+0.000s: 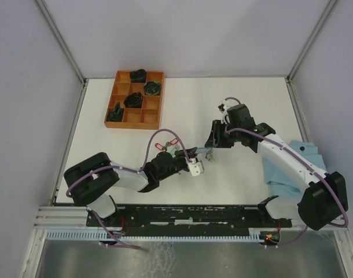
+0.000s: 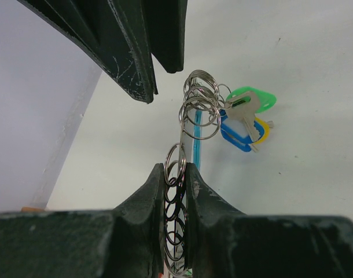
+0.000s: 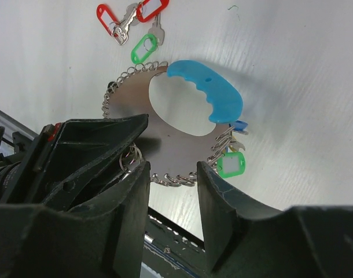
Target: Put the keys on the keyring
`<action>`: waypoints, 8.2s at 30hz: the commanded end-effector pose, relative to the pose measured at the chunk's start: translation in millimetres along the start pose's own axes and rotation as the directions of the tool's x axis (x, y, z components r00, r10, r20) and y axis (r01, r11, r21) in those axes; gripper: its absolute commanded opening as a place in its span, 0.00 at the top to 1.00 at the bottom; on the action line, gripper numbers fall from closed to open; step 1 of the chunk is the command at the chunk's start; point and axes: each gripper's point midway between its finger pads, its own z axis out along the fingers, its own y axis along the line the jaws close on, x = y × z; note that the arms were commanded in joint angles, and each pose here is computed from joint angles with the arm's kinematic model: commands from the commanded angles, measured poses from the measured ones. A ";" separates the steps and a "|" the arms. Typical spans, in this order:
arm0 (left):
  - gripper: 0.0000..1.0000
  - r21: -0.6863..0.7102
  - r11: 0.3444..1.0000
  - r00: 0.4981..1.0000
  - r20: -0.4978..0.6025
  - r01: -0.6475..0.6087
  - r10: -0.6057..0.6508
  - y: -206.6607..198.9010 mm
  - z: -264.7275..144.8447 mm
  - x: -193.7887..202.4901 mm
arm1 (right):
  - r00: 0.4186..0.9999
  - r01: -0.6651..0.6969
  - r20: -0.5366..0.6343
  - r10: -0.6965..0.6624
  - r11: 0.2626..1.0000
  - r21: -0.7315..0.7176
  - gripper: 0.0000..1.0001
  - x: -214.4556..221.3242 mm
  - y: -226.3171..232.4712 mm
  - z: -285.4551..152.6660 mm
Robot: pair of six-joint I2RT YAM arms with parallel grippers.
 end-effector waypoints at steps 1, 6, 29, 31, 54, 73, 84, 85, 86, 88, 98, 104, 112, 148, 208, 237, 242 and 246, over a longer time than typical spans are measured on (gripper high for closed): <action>0.97 -0.072 0.997 0.993 0.112 -0.023 0.031 24.1 -1.4 -33.4 | 0.998 0.043 0.052 -0.040 0.998 -0.043 0.54 -10.8 8.3 -5.1; 0.97 -0.081 0.997 0.993 0.117 0.006 0.004 26.2 -2.6 -34.9 | 0.992 0.094 0.089 -0.093 0.995 -0.012 0.54 -14.5 -3.5 -19.9; 0.97 -0.086 0.953 0.946 0.179 0.289 -0.271 29.6 -8.2 -39.4 | 0.971 0.175 0.201 -0.130 0.958 -0.226 0.72 2.0 6.8 -17.7; 0.97 -0.082 0.953 0.944 0.183 0.292 -0.274 29.0 -8.0 -40.4 | 0.970 0.177 0.206 -0.129 0.956 -0.235 0.72 1.4 7.7 -17.2; 0.97 -0.081 0.929 0.915 0.224 0.360 -0.335 33.4 -7.3 -49.1 | 0.974 0.174 0.197 -0.113 0.930 -0.323 0.75 6.5 18.4 -13.7; 0.97 -0.109 0.897 0.886 0.247 0.428 -0.393 40.9 -4.6 -51.5 | 0.981 0.148 0.177 -0.081 0.901 -0.407 0.86 9.0 31.8 -14.4; 0.97 -0.108 0.891 0.879 0.254 0.440 -0.403 40.4 -6.0 -51.1 | 0.981 0.130 0.183 -0.061 0.912 -0.390 0.84 5.0 31.0 -15.6; 0.97 -0.107 0.892 0.879 0.256 0.439 -0.402 40.5 -6.1 -51.9 | 0.981 0.126 0.186 -0.058 0.918 -0.375 0.85 4.3 28.3 -14.5; 0.97 -0.106 0.893 0.879 0.256 0.438 -0.401 40.1 -6.4 -52.0 | 0.981 0.121 0.186 -0.054 0.921 -0.370 0.84 4.4 26.9 -13.9; 0.97 -0.105 0.895 0.881 0.257 0.434 -0.398 40.0 -7.3 -52.4 | 0.981 0.117 0.189 -0.051 0.925 -0.362 0.85 3.9 25.3 -13.0; 0.97 -0.111 0.893 0.883 0.245 0.436 -0.401 37.8 -11.1 -47.9 | 0.972 0.164 0.215 -0.091 0.922 -0.352 0.91 1.7 26.9 -20.1; 0.97 -0.119 0.888 0.879 0.252 0.444 -0.405 39.4 -15.0 -47.6 | 0.966 0.193 0.226 -0.122 0.927 -0.321 0.77 -0.3 25.2 -26.4; 0.97 -0.129 0.883 0.874 0.261 0.452 -0.410 42.5 -18.3 -49.1 | 0.961 0.183 0.247 -0.121 0.952 -0.246 0.71 -1.3 11.4 -28.6; 0.97 -0.107 0.859 0.841 0.299 0.500 -0.452 44.2 -18.6 -56.6 | 0.957 0.171 0.285 -0.053 0.899 -0.404 0.80 -11.6 38.9 -30.3; 0.65 0.280 0.794 0.696 0.382 0.540 -0.608 58.9 -31.3 -73.7 | 0.318 0.947 0.580 -0.750 0.220 -0.235 0.99 -33.9 68.4 -28.1; 0.84 0.342 0.794 0.718 0.346 0.503 -0.604 46.4 -18.9 -63.1 | 0.255 0.952 0.596 -0.761 0.092 -0.290 0.99 -13.1 80.3 -30.3; 0.88 0.358 0.795 0.715 0.355 0.490 -0.602 46.9 -20.8 -68.5 | 0.258 0.950 0.594 -0.762 0.088 -0.300 0.99 -11.6 80.7 -29.2; 0.94 0.366 0.793 0.714 0.355 0.488 -0.603 47.7 -21.3 -71.2 | 0.259 0.949 0.585 -0.768 0.088 -0.304 0.99 -10.2 78.9 -26.4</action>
